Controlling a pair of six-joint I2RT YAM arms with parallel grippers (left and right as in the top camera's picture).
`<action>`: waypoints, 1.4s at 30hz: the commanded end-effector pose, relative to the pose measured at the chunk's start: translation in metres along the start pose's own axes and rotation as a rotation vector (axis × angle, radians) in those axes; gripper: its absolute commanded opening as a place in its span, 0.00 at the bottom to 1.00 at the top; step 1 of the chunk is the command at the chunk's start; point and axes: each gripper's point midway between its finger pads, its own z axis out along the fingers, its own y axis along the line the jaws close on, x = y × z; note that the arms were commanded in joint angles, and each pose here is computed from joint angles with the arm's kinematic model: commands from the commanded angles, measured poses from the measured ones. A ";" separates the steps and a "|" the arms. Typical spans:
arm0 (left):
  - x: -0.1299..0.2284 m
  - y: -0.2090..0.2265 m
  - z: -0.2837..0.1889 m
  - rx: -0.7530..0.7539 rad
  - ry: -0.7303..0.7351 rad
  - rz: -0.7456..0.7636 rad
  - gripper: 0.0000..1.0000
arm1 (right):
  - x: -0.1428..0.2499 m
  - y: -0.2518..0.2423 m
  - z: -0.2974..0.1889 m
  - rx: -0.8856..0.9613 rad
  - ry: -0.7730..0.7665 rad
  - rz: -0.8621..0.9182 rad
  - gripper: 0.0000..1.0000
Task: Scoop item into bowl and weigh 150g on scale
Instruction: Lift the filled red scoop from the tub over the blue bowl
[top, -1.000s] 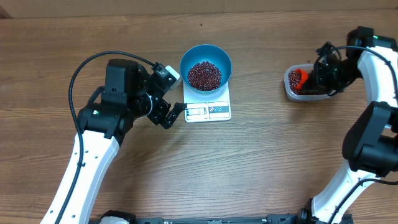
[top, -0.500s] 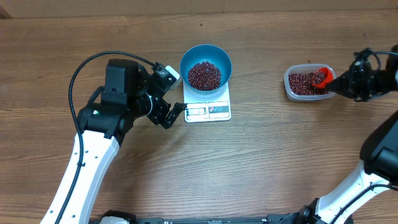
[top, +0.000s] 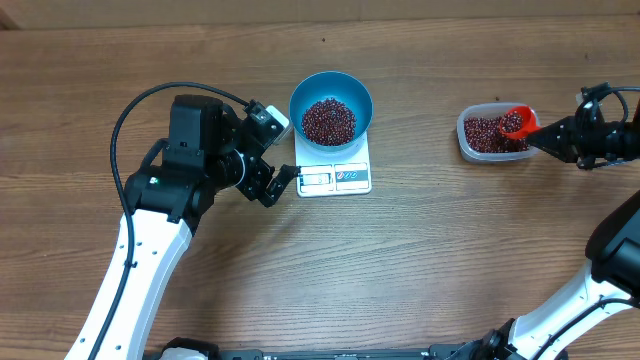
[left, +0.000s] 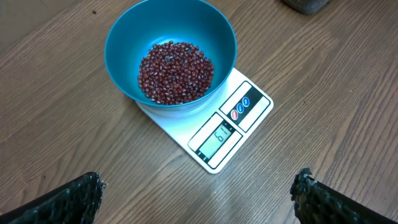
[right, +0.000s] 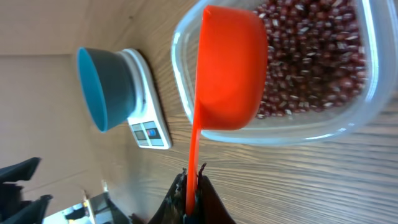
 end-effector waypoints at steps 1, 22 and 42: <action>0.000 0.003 -0.001 -0.004 -0.002 -0.014 1.00 | 0.000 0.024 0.003 -0.126 -0.011 -0.030 0.04; 0.000 0.003 -0.001 -0.005 -0.002 -0.014 1.00 | 0.041 0.146 0.088 -0.366 0.221 -0.153 0.04; 0.000 0.003 -0.001 -0.004 -0.001 -0.014 1.00 | 0.075 0.221 0.167 -0.167 0.349 -0.331 0.04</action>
